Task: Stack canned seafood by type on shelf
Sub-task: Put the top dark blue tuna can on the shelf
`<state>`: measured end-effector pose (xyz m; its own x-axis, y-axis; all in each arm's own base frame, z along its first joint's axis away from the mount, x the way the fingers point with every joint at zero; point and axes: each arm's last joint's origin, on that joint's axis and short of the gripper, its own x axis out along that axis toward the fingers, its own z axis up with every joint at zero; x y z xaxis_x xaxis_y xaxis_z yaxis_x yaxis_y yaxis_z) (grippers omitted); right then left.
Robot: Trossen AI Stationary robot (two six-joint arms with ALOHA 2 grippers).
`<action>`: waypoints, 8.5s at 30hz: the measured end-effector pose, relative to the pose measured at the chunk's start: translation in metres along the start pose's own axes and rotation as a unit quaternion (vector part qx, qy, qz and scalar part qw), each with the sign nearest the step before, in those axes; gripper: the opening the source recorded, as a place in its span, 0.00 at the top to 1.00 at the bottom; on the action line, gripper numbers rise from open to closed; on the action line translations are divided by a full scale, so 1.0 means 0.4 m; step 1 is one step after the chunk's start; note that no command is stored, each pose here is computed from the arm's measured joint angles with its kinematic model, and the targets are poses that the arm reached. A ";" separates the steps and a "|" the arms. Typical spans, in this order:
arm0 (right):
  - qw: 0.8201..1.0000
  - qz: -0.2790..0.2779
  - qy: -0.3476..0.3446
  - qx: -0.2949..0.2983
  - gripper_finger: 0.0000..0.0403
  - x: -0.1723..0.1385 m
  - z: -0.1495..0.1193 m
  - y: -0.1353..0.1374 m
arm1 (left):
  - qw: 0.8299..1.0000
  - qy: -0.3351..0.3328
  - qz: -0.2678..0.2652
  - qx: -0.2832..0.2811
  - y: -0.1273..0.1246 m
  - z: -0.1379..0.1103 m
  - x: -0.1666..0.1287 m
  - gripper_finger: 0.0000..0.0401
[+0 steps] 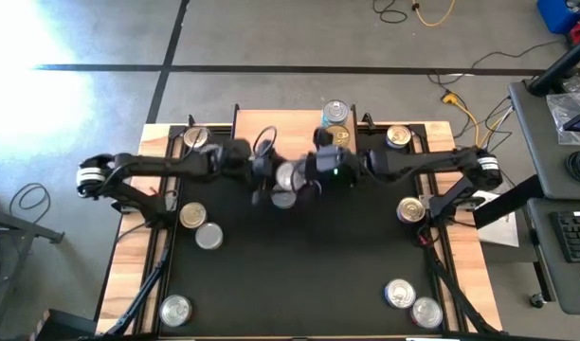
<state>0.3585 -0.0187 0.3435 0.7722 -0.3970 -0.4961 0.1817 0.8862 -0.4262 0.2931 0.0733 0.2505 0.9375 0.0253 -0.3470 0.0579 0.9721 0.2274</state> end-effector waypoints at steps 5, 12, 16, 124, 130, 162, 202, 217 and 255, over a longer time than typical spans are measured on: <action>1.000 0.012 -0.006 0.019 0.97 0.030 0.006 -0.090 | 0.999 0.028 0.018 -0.033 0.108 -0.009 0.024 0.08; 0.995 0.059 0.032 0.071 0.97 0.078 -0.053 -0.171 | 0.996 0.041 -0.007 -0.082 0.215 -0.032 0.076 0.08; 0.994 0.057 0.063 0.075 0.97 0.105 -0.081 -0.184 | 0.995 0.057 -0.005 -0.087 0.257 -0.039 0.098 0.08; 0.980 0.045 0.142 0.136 0.97 0.293 -0.201 -0.211 | 0.977 0.196 0.053 -0.065 0.330 -0.028 -0.001 0.00; 0.982 0.041 0.128 0.131 0.97 0.294 -0.193 -0.215 | 0.983 0.167 0.026 -0.073 0.319 -0.007 -0.010 0.00; 0.990 0.019 0.082 0.111 0.97 -0.036 -0.080 -0.143 | 0.983 0.139 0.111 -0.041 0.211 0.006 0.067 0.14; 0.981 0.046 0.145 0.120 0.97 -0.057 -0.102 -0.070 | 0.968 0.071 0.242 -0.009 0.327 -0.062 0.130 0.14; 0.973 0.051 0.187 0.125 0.97 -0.064 -0.123 -0.062 | 0.956 0.059 0.285 -0.019 0.376 0.035 0.087 0.14; 0.971 0.052 0.200 0.120 0.97 -0.057 -0.155 -0.049 | 0.916 0.113 0.362 -0.130 0.473 -0.097 0.089 0.14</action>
<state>0.2997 -0.0418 0.3162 0.5050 -0.3200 -0.8016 0.2889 0.9378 -0.1924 0.3239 0.2673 0.2458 0.6004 0.7050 -0.3773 -0.6630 0.7027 0.2581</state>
